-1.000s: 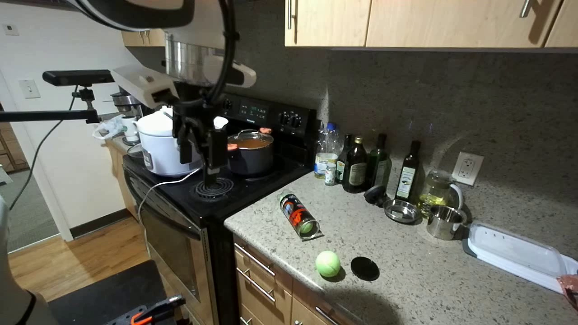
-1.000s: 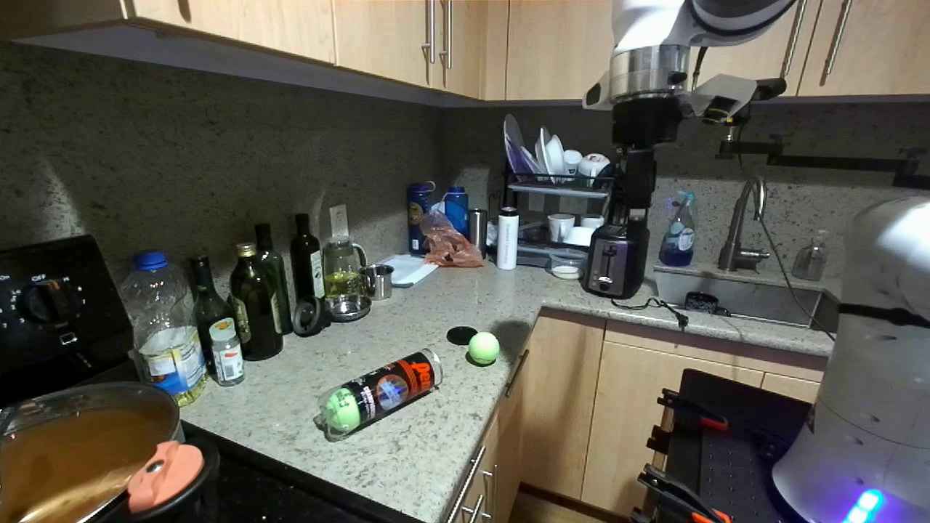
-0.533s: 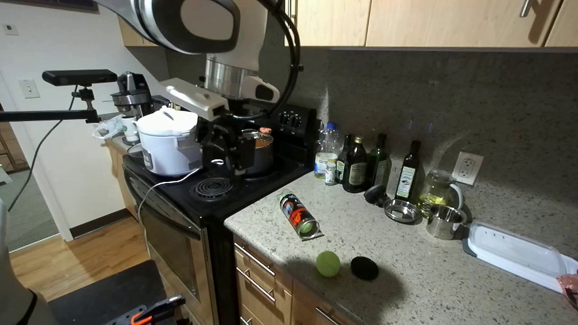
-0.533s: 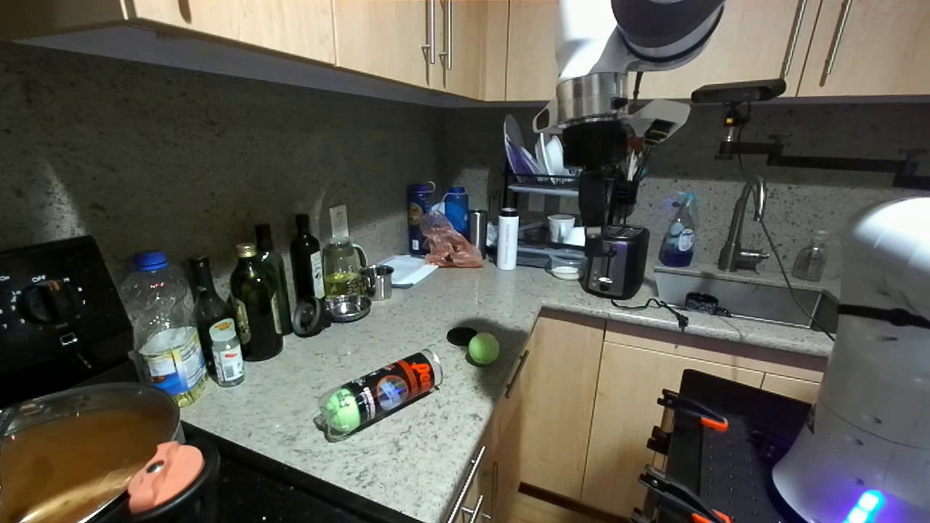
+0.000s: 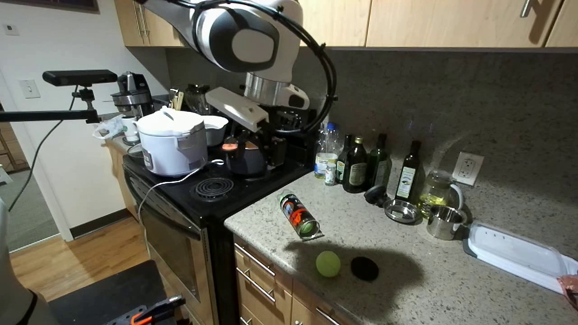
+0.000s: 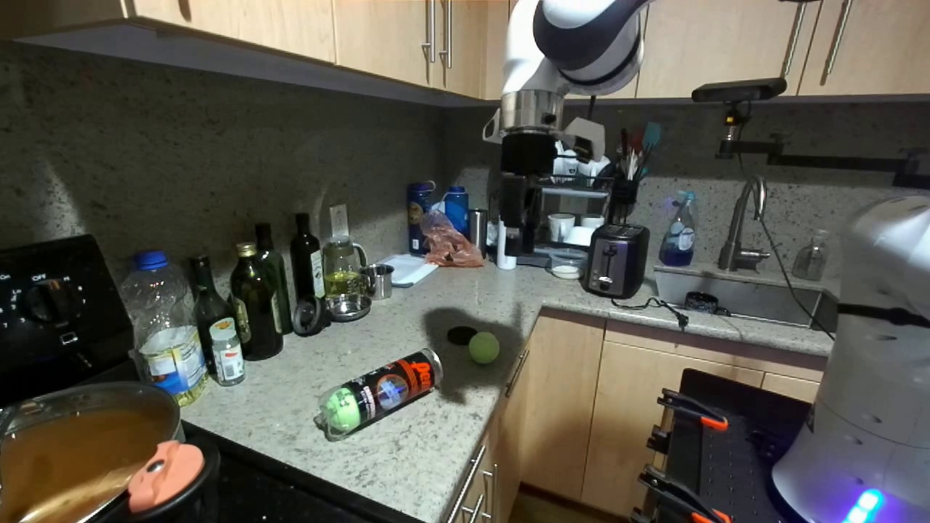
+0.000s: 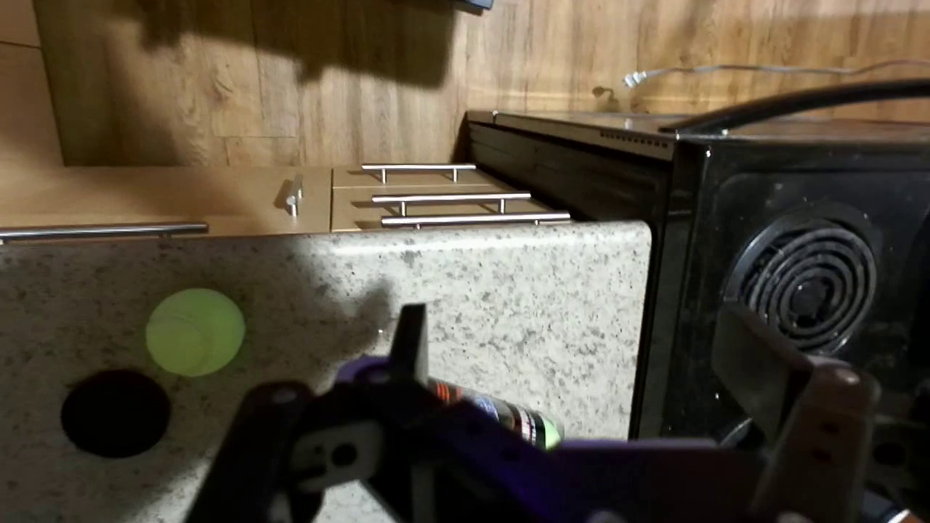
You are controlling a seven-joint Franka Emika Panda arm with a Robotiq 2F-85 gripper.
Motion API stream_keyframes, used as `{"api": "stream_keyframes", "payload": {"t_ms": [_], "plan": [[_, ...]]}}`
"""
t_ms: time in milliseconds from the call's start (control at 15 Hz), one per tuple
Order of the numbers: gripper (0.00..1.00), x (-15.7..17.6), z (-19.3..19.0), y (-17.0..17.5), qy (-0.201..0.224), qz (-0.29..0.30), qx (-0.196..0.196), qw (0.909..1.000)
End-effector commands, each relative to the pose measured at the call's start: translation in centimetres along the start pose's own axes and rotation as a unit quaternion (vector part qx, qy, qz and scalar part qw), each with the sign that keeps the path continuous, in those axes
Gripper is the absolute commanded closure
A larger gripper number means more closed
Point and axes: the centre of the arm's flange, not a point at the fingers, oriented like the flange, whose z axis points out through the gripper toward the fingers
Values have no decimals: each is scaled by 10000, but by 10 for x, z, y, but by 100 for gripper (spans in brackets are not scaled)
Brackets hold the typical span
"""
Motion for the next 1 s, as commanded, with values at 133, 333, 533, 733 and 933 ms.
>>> {"api": "stream_keyframes", "payload": {"t_ms": [133, 333, 533, 733, 933], "plan": [[0, 53, 11, 24, 469, 723, 682, 9939], [0, 67, 26, 36, 489, 966, 817, 9908], [0, 81, 44, 46, 366, 1077, 790, 9904], [0, 90, 65, 58, 194, 1159, 881, 9892], [0, 100, 84, 69, 24, 1228, 1059, 9868]]}}
